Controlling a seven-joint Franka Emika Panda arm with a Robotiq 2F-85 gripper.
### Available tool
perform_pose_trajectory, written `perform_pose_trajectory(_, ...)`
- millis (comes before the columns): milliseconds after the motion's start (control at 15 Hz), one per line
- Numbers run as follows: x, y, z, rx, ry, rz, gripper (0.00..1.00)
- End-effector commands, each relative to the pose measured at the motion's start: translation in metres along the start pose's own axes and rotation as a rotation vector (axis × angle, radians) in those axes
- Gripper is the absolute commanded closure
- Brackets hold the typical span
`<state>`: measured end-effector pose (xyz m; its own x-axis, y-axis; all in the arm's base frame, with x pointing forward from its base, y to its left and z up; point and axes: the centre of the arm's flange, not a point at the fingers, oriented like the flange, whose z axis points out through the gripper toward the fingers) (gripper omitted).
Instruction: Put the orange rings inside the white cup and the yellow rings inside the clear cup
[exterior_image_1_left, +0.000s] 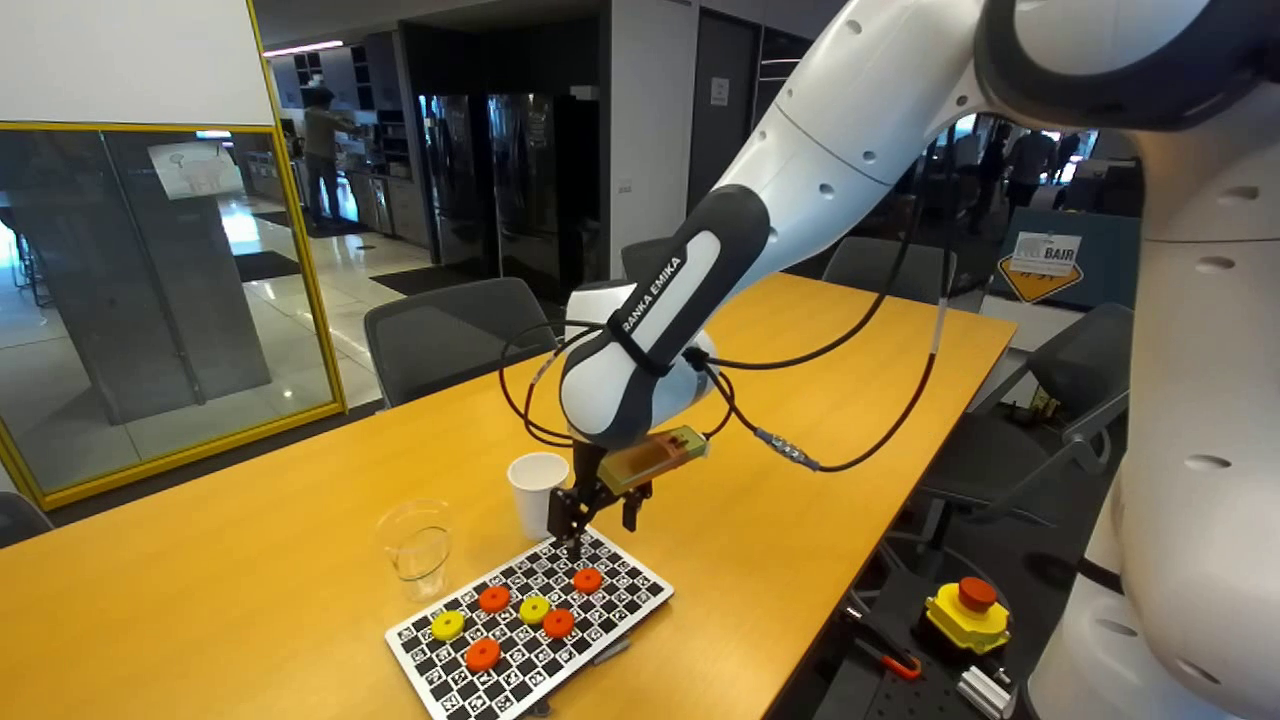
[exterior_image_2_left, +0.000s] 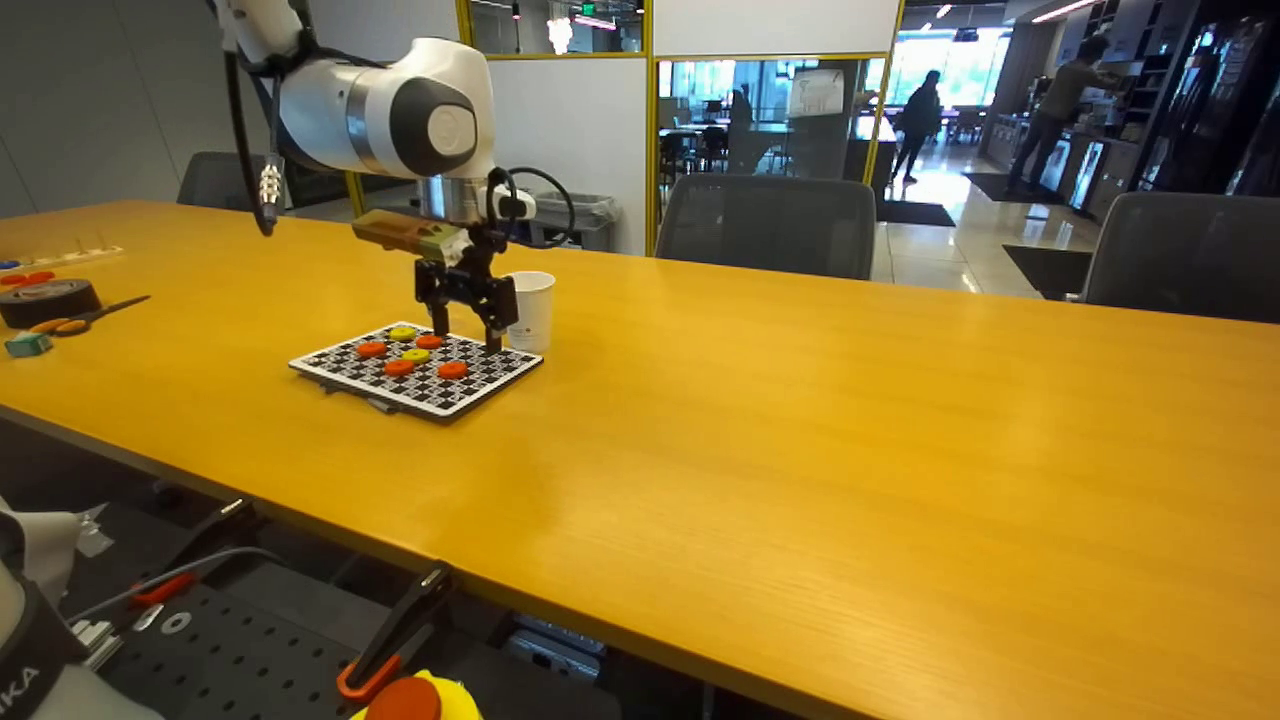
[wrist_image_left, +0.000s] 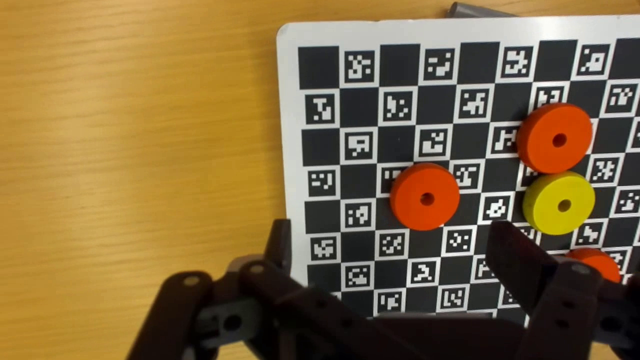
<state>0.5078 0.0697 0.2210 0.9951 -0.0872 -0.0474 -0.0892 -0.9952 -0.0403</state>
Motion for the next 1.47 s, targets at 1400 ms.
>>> perform_pose_trajectory(1400,0.002,-0.028,0.033,-0.038,0.022,0.146,0.0)
